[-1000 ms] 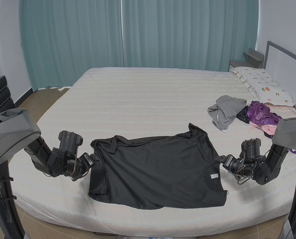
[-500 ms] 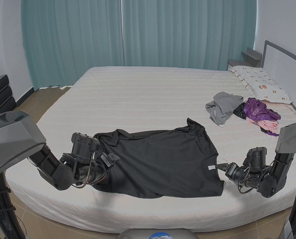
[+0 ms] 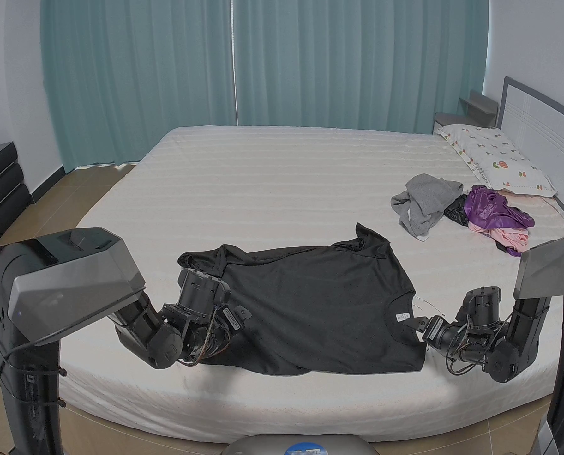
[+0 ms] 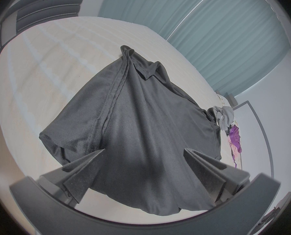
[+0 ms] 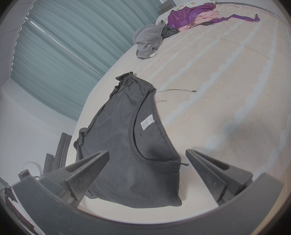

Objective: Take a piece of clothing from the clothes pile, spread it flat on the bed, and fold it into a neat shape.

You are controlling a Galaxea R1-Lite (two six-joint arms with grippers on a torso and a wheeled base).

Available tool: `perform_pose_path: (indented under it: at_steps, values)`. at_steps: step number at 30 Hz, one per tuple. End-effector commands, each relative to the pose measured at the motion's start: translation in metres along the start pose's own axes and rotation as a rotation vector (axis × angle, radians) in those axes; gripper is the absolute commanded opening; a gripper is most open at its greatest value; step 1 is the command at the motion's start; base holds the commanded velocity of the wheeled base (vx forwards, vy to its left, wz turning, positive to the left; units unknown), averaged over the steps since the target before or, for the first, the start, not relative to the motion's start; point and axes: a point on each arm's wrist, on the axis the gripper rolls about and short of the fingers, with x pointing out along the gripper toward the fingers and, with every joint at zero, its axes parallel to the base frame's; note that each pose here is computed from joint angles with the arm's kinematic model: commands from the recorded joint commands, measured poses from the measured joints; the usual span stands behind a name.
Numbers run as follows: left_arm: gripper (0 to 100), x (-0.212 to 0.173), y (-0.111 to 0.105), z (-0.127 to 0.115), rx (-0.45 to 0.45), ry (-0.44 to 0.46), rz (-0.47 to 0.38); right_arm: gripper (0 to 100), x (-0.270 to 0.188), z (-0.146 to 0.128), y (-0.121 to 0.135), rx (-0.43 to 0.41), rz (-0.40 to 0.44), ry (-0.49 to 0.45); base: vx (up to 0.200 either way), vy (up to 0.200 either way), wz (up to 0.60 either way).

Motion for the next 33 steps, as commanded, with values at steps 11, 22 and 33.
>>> perform_pose_path:
  at_steps: [11, 22, 33]
  values:
    - [100, 0.016, 0.04, 0.013, -0.023, -0.102, 0.199, 100, -0.003, 0.0, -0.002, 0.001, -0.008, -0.001, 0.0, 0.0, 0.0]
    - [100, -0.016, 0.096, 0.086, -0.167, -0.218, 0.33, 100, -0.006, 0.004, -0.001, 0.004, -0.003, -0.016, 0.0, 0.0, 0.0]
    - [100, -0.034, 0.124, 0.082, -0.174, -0.158, 0.355, 100, -0.006, 0.002, -0.002, 0.004, -0.008, -0.008, 0.0, 0.0, 0.0]
